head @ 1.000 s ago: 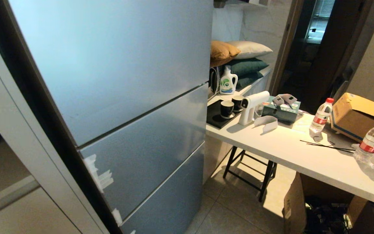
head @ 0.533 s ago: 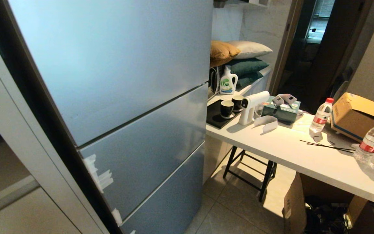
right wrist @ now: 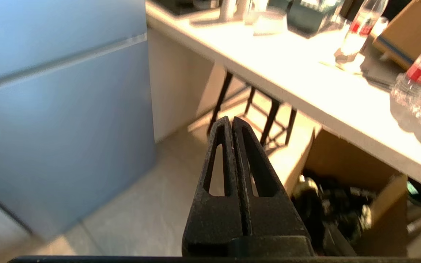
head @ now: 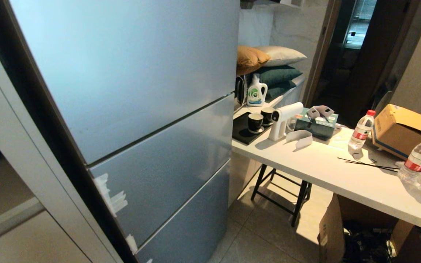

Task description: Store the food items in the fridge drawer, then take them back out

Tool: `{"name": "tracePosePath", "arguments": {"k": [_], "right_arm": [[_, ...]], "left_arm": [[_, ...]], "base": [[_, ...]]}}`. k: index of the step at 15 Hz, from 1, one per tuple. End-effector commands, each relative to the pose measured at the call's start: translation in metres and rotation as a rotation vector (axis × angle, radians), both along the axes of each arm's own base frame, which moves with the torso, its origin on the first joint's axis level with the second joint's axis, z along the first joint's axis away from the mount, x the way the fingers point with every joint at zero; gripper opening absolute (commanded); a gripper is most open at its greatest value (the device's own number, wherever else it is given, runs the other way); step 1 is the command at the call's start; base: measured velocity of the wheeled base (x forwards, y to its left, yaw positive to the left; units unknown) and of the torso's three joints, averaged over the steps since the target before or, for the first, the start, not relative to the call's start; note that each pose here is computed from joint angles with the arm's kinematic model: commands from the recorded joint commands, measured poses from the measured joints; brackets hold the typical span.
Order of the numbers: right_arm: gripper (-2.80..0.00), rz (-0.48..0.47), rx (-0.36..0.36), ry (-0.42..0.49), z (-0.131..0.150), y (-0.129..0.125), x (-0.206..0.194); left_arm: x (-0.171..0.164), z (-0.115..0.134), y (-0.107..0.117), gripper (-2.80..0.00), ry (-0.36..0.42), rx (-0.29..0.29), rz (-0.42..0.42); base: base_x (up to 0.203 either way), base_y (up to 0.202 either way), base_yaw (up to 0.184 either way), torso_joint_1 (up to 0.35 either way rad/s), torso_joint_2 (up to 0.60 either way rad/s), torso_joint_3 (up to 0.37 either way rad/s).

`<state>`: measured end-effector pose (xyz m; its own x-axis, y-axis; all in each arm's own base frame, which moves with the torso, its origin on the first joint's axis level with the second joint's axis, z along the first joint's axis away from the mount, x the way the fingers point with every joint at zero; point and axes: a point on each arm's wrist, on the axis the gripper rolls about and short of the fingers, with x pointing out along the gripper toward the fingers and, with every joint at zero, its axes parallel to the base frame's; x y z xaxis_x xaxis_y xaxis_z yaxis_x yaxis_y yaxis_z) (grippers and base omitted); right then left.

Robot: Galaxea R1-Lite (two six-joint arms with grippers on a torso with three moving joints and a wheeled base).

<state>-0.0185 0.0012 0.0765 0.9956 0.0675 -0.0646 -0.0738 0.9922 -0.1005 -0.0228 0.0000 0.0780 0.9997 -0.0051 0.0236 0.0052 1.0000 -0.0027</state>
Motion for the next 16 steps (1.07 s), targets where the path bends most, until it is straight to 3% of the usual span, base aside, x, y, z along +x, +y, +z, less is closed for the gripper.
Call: {"name": "tracePosePath", "arguments": {"k": [1,16], "right_arm": [[-2.8,0.001,0.014,-0.056,-0.0015,0.0,-0.0045],[-2.8,-0.026,0.04,-0.055,-0.0016,-0.0006,-0.0045]], "left_arm": [[0.0008,-0.0029,0.0,-2.8,0.01,0.0,-0.001],[0.0009,-0.0029,0.0,-2.8,0.011,0.0,-0.001]], "base": [[0.0,0.0,0.0,0.0,0.0,0.0],[0.0,0.0,0.0,0.0,0.0,0.0]]}}
